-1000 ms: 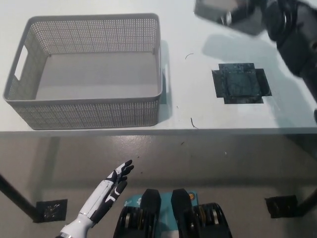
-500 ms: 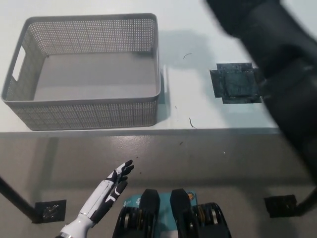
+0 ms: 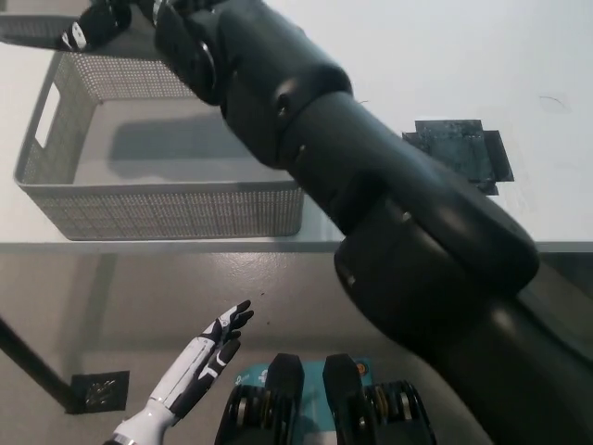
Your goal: Use the right hand to pick up a small rectangular container and put it into a bigger container on the left side
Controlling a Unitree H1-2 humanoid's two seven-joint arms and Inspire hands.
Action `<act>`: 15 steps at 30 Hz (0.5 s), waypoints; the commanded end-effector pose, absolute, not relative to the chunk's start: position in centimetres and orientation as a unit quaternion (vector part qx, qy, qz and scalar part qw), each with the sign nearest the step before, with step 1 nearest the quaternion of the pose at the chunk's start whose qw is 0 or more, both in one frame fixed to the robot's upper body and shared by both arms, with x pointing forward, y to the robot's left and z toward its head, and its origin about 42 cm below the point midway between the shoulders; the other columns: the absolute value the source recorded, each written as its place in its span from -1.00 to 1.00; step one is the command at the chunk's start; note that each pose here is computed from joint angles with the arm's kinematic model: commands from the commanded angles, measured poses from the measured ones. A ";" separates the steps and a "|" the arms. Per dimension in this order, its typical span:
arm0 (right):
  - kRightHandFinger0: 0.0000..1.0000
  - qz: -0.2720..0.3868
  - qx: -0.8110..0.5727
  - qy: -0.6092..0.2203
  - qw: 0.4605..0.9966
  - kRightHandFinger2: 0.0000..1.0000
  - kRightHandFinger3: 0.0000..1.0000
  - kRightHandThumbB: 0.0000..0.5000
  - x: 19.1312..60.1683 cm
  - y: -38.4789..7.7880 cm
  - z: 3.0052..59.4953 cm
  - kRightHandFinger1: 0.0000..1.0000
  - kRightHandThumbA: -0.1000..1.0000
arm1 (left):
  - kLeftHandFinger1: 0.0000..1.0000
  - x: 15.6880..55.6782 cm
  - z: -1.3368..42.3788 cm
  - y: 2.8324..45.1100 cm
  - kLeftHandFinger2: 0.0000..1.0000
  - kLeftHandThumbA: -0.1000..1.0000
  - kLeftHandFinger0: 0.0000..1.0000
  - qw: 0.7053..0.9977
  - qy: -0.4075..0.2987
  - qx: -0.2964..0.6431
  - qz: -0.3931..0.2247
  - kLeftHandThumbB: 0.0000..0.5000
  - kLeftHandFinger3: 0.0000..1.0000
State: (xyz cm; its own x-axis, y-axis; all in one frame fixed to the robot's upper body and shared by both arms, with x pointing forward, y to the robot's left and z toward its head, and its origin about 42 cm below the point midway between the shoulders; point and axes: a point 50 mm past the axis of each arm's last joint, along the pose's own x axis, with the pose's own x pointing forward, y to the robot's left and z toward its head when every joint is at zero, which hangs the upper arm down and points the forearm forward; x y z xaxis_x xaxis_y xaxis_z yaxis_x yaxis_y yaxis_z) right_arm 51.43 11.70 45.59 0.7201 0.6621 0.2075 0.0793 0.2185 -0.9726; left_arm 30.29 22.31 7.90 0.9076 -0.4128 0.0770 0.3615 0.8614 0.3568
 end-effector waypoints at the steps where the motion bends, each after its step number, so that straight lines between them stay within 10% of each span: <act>1: -0.27 0.196 -0.612 -0.279 0.714 0.84 0.77 -0.05 51.5 11.8 47.3 0.28 -0.60 | 1.00 31.0 9.4 22.7 1.00 1.00 1.00 0.955 -0.107 0.179 -0.211 0.02 1.00; 2: 0.34 0.201 -0.632 -0.259 0.702 1.00 1.00 0.08 51.6 11.7 47.0 0.89 -0.09 | 1.00 31.0 9.4 22.7 1.00 1.00 1.00 0.955 -0.106 0.179 -0.210 0.03 1.00; 3: 0.90 0.206 -0.641 -0.245 0.697 1.00 1.00 0.25 51.7 11.5 46.8 1.00 0.17 | 1.00 31.0 9.5 22.7 1.00 1.00 1.00 0.956 -0.104 0.178 -0.210 0.06 1.00; 4: 1.00 0.209 -0.642 -0.238 0.698 1.00 1.00 0.31 51.8 11.4 46.7 1.00 0.20 | 1.00 31.0 9.5 22.7 1.00 1.00 1.00 0.956 -0.102 0.177 -0.210 0.06 1.00; 15: 1.00 0.251 -0.643 -0.148 0.708 1.00 1.00 0.97 52.9 9.6 43.9 1.00 0.76 | 1.00 31.1 9.6 22.7 1.00 1.00 1.00 0.954 -0.106 0.187 -0.211 0.03 1.00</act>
